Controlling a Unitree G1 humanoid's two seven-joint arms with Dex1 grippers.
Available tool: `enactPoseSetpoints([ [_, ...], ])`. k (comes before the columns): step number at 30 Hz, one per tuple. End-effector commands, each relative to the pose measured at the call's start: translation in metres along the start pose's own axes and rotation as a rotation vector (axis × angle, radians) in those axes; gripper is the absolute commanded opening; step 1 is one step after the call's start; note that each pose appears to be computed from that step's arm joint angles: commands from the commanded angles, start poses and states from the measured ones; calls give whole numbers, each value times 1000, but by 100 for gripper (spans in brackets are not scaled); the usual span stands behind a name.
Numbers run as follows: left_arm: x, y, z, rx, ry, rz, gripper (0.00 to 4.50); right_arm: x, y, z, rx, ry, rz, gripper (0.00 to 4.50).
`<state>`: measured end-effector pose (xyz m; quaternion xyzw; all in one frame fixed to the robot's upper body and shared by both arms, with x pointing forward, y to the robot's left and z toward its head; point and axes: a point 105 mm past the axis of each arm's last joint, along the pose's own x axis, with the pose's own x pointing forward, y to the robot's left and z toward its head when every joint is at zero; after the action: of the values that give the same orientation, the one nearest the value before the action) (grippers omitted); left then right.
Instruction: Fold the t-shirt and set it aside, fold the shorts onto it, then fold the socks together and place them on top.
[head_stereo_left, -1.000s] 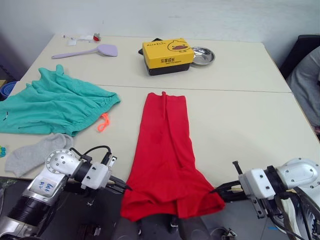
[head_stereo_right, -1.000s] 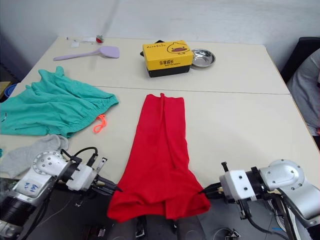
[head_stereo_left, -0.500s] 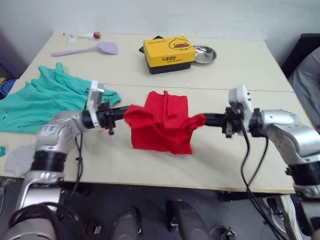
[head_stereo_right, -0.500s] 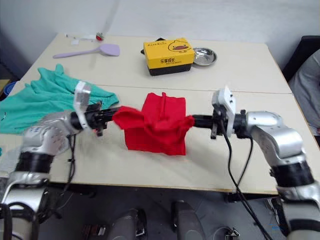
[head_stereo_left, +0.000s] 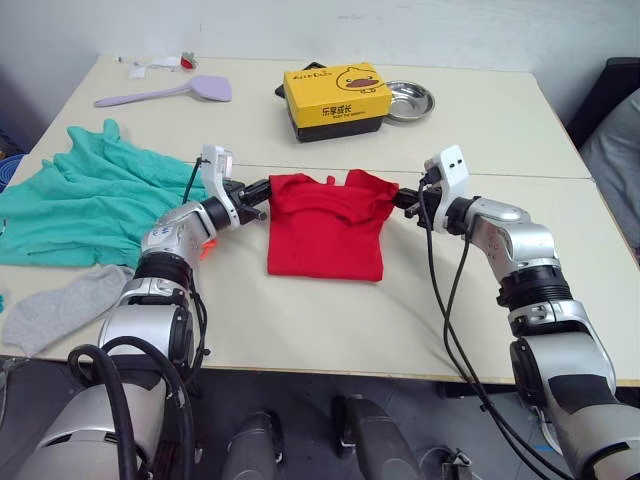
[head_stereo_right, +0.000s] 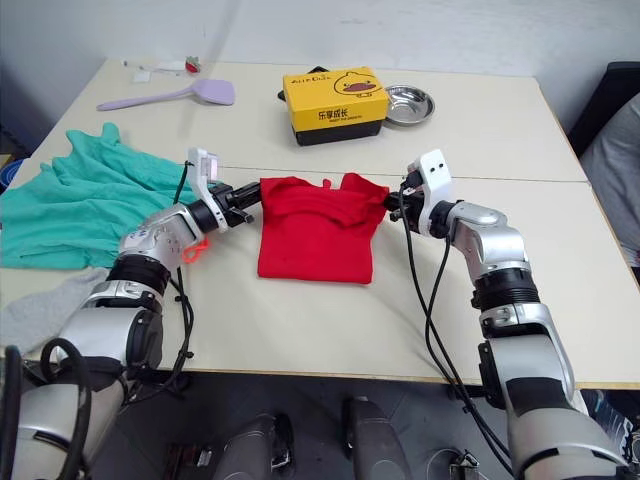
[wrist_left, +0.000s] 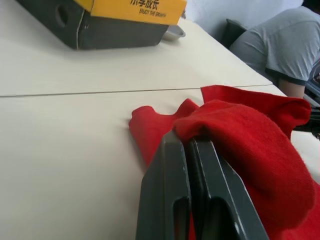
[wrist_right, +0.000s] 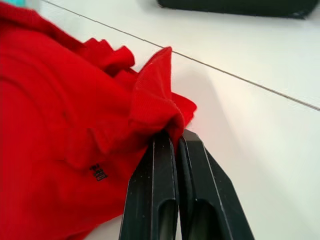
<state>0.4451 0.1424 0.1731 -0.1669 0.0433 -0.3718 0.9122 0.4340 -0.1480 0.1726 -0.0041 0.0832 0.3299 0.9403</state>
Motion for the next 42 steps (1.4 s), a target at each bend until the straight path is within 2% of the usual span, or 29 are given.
enactPoseSetpoints([
  [1,2,5,13,1,-46,60,68,-4,-3,16,53,-69,-18,68],
  [6,-6,14,21,71,-98,120,227,-13,-11,22,-14,-100,-71,242],
  [8,-13,13,23,224,-78,95,300,-25,-21,29,-46,-138,-107,322],
  [10,-21,9,25,461,-53,80,362,-37,-25,33,-98,-170,-116,393],
  [12,-30,5,35,598,-108,102,426,-45,-16,33,-185,-177,-74,450],
  [13,-34,1,38,654,-119,91,448,-48,-6,34,-225,-188,-24,450],
  [15,-43,-9,43,782,-153,65,448,-53,19,32,-294,-204,96,450],
  [17,-52,-26,35,804,-148,-58,448,-58,53,23,-383,-195,251,450],
  [19,-66,-55,11,772,-72,-298,448,-62,83,6,-473,-156,396,450],
  [21,-81,-69,-16,807,63,-437,448,-61,101,-11,-503,-112,466,450],
  [24,-94,-68,-44,884,242,-497,448,-52,106,-30,-543,-60,447,450],
  [28,-79,-55,-53,924,286,-406,448,-33,96,-46,-603,14,349,450],
  [30,-69,-51,-62,945,318,-383,448,-28,95,-53,-654,42,353,450],
  [32,-63,-48,-69,951,344,-376,450,-24,94,-55,-703,46,351,388],
  [35,-56,-39,-71,995,381,-343,389,-21,94,-56,-734,45,361,288],
  [37,-54,-35,-74,990,412,-349,319,-21,95,-58,-753,50,373,212],
  [42,-62,-47,-80,938,415,-444,156,-33,100,-64,-748,50,428,34],
])
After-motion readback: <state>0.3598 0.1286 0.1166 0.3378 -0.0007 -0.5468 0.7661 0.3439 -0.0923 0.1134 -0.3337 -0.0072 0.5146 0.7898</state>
